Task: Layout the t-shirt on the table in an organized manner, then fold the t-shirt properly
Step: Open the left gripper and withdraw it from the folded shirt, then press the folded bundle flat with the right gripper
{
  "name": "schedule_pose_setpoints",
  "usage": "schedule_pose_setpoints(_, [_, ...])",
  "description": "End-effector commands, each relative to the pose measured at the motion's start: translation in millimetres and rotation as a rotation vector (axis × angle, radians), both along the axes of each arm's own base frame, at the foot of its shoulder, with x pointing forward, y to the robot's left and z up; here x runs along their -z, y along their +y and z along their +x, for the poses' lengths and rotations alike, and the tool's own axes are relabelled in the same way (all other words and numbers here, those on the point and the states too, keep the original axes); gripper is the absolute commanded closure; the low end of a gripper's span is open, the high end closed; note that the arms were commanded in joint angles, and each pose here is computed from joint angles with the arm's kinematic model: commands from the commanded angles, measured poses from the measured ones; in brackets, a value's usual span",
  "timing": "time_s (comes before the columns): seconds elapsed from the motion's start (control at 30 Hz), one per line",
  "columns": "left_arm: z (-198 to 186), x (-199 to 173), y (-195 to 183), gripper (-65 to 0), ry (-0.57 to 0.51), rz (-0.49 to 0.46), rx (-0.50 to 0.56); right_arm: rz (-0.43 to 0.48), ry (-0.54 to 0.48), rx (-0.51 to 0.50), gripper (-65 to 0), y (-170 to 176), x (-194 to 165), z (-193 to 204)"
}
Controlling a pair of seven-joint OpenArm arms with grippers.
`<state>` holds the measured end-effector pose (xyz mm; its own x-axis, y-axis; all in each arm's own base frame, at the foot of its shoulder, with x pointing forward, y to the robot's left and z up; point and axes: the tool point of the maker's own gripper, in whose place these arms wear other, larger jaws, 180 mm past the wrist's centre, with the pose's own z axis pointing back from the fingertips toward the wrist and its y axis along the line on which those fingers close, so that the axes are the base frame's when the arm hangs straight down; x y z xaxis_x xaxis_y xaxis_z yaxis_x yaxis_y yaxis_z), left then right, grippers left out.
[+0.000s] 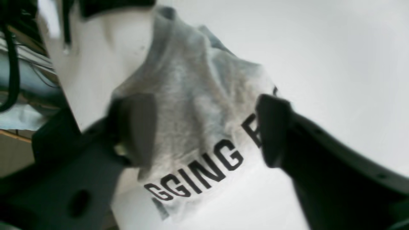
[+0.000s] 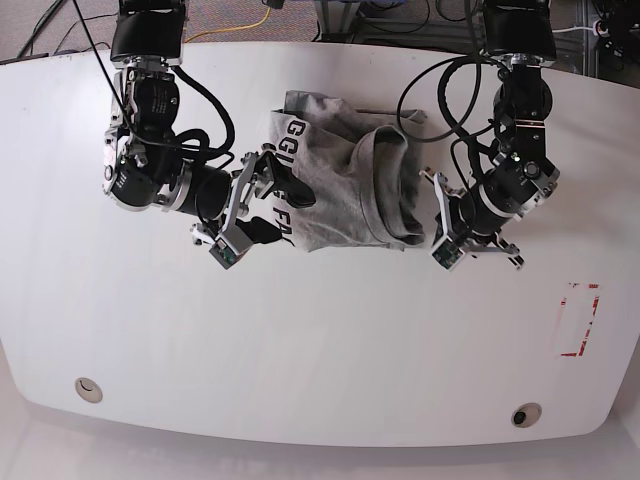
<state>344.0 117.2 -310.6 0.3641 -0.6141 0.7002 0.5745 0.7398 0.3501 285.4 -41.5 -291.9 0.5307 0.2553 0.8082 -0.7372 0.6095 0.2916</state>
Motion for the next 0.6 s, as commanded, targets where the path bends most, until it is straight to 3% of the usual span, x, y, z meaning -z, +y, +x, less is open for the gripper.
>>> schedule_pose_setpoints(0.0, [16.6, -37.1, 9.4, 0.0, -0.114, -0.032, -0.041, 0.026, -0.037, -0.006, -31.9, 3.3, -10.7, 2.5])
schedule_pose_setpoints(0.33, [45.7, -90.6, 67.8, 0.0, -0.265, -0.105, -0.255, 0.052, -0.011, -0.093, -9.8, 34.6, -5.5, -11.6])
schedule_pose_setpoints(0.57, [47.0, -100.6, 74.8, 0.0, -0.293, -0.097, -0.266, 0.111, 0.005, -0.200, -7.9, 72.5, -1.1, -27.7])
